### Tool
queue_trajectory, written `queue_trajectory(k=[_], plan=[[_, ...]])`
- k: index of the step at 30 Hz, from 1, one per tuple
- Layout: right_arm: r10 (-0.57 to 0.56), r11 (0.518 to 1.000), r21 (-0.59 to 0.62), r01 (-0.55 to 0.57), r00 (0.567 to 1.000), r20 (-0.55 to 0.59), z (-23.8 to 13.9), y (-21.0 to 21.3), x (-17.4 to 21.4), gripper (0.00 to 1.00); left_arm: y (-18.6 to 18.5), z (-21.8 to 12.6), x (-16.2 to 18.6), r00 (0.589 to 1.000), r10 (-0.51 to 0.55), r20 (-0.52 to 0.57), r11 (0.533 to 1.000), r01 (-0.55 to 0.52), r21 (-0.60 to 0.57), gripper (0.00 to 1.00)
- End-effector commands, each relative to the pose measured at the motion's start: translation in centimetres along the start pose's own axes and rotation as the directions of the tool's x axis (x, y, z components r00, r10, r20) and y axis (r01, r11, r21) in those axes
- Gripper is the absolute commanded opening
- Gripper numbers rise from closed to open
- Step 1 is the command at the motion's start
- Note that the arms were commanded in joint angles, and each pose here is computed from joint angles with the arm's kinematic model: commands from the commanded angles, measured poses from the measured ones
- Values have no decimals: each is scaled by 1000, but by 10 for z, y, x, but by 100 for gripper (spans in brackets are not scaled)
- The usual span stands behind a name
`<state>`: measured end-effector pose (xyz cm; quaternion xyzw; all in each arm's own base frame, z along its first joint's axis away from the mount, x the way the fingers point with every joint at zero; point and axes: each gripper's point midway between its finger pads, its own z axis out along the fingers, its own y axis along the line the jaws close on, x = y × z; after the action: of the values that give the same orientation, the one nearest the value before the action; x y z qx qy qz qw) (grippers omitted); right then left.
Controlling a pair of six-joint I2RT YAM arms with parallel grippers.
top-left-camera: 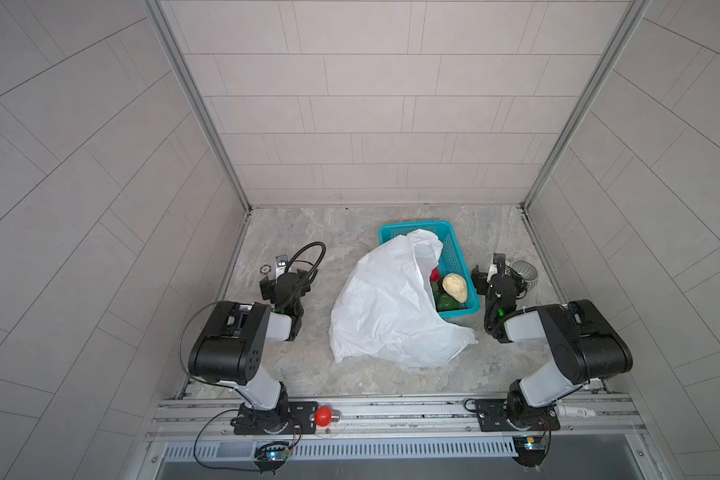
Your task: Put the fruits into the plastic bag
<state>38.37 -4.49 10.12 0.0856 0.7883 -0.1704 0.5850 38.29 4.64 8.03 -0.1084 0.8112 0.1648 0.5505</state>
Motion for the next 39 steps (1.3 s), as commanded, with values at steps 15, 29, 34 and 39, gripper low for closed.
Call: queue_trajectory(k=[15, 29, 34, 39], plan=[[-14, 1000, -2, 14, 1000, -14, 0, 2, 5, 99, 0, 1, -12, 999, -28, 34, 1000, 28, 2, 100], [-9, 1000, -3, 9, 1000, -18, 0, 1, 6, 99, -1, 0, -13, 999, -26, 38, 1000, 26, -1, 100], [-13, 1000, -2, 13, 1000, -15, -1, 1, 5, 99, -2, 0, -13, 999, -29, 31, 1000, 29, 5, 100], [-94, 995, 36, 97, 992, -84, -12, 5, -33, 100, -2, -1, -14, 999, -25, 39, 1000, 25, 4, 100]])
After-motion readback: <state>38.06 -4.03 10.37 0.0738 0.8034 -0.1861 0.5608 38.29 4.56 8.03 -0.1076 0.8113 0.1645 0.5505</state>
